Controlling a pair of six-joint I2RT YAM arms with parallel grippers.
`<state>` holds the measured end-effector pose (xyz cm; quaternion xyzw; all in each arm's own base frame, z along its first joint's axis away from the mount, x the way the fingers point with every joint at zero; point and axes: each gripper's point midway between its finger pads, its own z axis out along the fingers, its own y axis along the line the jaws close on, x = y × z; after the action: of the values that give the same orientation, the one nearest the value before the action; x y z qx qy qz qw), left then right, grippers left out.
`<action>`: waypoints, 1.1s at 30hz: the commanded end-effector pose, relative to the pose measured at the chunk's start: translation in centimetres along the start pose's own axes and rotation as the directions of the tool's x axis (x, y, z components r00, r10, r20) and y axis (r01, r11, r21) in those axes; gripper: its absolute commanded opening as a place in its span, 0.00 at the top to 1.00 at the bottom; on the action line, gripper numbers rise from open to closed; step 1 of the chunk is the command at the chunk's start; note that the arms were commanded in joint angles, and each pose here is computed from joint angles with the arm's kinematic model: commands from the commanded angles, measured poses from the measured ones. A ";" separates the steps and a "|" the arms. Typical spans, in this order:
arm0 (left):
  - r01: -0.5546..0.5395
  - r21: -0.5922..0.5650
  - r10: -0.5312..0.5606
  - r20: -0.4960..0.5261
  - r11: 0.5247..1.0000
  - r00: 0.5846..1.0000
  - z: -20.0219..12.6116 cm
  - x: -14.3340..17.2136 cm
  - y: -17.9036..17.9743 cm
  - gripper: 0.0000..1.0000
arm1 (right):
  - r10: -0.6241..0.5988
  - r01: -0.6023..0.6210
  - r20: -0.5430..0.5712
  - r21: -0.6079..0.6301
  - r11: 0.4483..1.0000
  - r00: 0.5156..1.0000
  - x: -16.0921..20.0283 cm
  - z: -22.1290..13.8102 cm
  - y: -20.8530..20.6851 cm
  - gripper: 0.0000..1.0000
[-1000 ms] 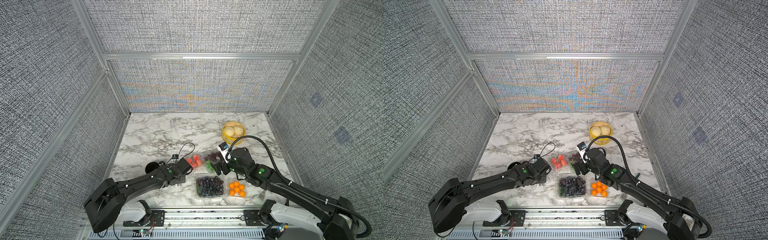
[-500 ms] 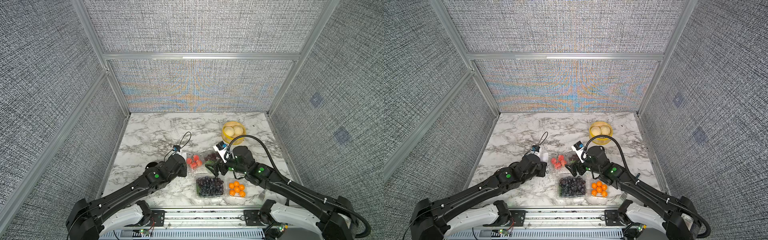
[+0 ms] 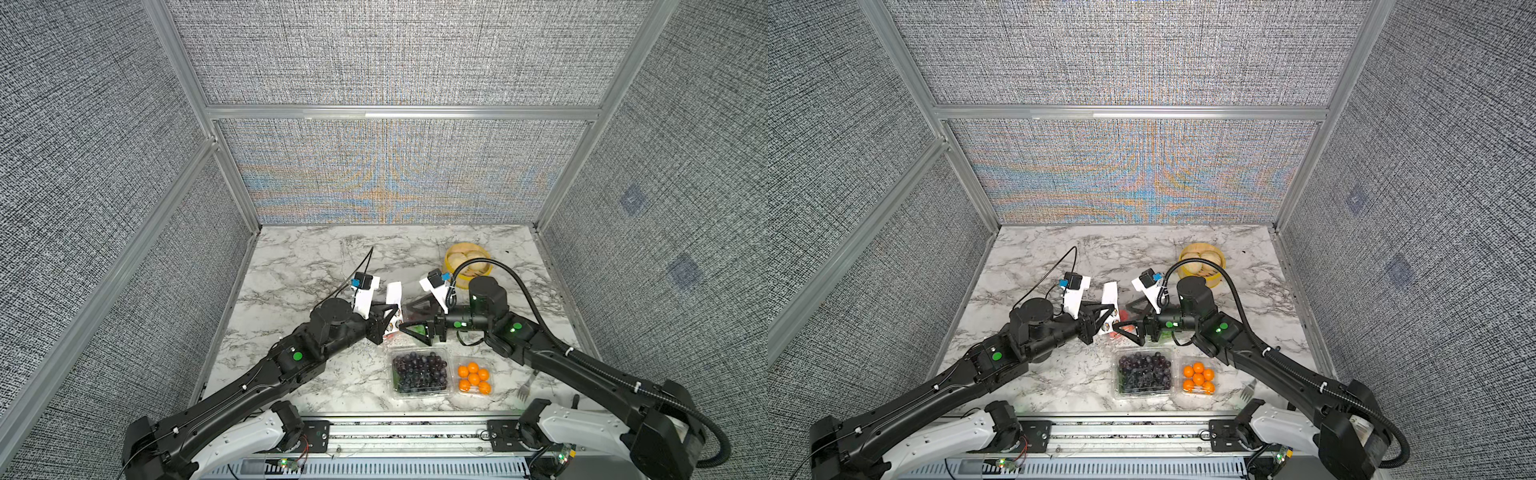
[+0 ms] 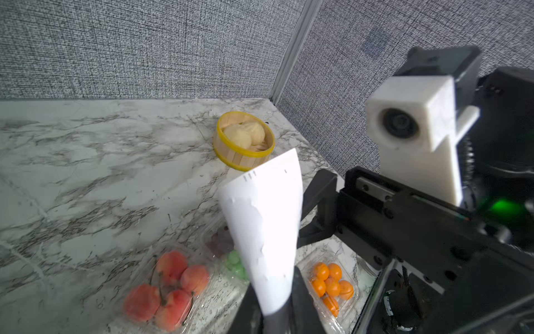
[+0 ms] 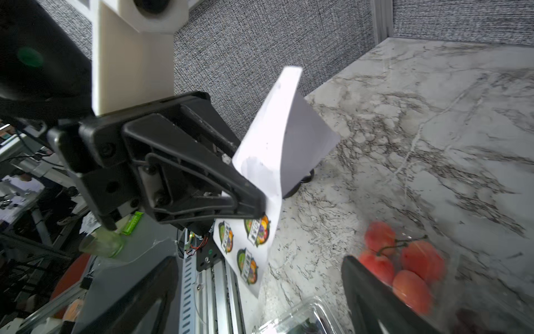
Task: Label fruit boxes
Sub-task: Pick up the label sticker from the center of the board.
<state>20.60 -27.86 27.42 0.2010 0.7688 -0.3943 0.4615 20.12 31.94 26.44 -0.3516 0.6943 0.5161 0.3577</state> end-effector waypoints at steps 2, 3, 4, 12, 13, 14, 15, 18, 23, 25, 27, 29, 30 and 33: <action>-0.023 0.056 0.021 0.040 0.998 0.999 0.1 -1.1 -1.2 0.82 | -0.016 0.019 0.023 -0.134 0.991 1.000 -1.1 0.3 2.1 0.33; -0.037 0.056 0.034 0.045 0.998 0.998 0.1 -1.1 -1.1 0.82 | -0.013 0.016 0.017 -0.137 0.990 1.000 -1.1 0.4 2.1 0.39; -0.052 0.060 0.049 0.058 0.997 0.997 0.2 -1.2 -1.2 0.82 | -0.013 0.014 0.008 -0.134 0.991 1.000 -1.0 0.5 2.0 0.43; -0.049 0.075 0.044 0.060 0.996 0.997 0.6 -1.0 -1.3 0.81 | -0.017 0.018 0.011 -0.101 0.995 1.000 -0.8 0.6 1.2 0.90; -0.047 0.077 0.043 0.061 0.996 0.997 0.6 -1.1 -1.4 0.81 | -0.018 0.019 0.012 -0.091 0.996 1.000 -0.9 0.6 1.1 0.97; -0.047 0.079 0.043 0.062 0.996 0.997 0.6 -1.1 -1.4 0.81 | -0.020 0.021 0.012 -0.082 0.996 1.000 -0.8 0.5 1.0 1.00; -0.049 0.080 0.044 0.064 0.996 0.997 0.6 -1.1 -1.4 0.80 | -0.023 0.024 0.013 -0.068 0.997 1.000 -0.8 0.4 0.8 1.00; -0.047 0.080 0.040 0.087 0.996 0.995 0.3 -1.4 -1.4 0.71 | -0.032 0.033 0.024 -0.053 0.998 0.999 -0.8 0.0 0.7 1.00; -0.047 0.096 0.036 0.120 0.994 0.992 -0.9 -1.9 -1.7 0.23 | -0.073 0.073 0.027 -0.015 0.997 0.997 -0.8 -1.2 0.4 1.00; -0.083 0.181 0.058 0.139 0.980 0.989 -1.9 -2.1 -3.1 0.17 | -0.107 0.109 0.044 -0.033 0.993 0.993 -1.1 -2.1 1.1 1.00; -0.134 0.311 0.088 0.157 0.941 0.984 -3.0 -2.2 -5.4 0.17 | -0.144 0.149 0.067 -0.069 0.986 0.987 -1.4 -3.1 2.3 1.00; -0.176 0.418 0.108 0.180 0.891 0.978 -4.2 -2.2 -7.4 0.16 | -0.183 0.192 0.087 -0.115 0.975 0.979 -1.4 -4.0 3.7 1.00; -0.194 0.460 0.117 0.191 0.867 0.975 -4.7 -2.2 -8.2 0.16 | -0.205 0.218 0.100 -0.144 0.965 0.974 -1.4 -4.4 4.6 1.00; -0.213 0.524 0.136 0.183 0.824 0.974 -4.9 -2.1 -9.5 0.16 | -0.244 0.267 0.135 -0.200 0.943 0.960 -1.3 -5.5 6.5 1.00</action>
<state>14.84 -28.93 32.57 0.3125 0.6286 -0.5263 0.4798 16.43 28.50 30.40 -0.4127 0.6080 0.5379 0.4132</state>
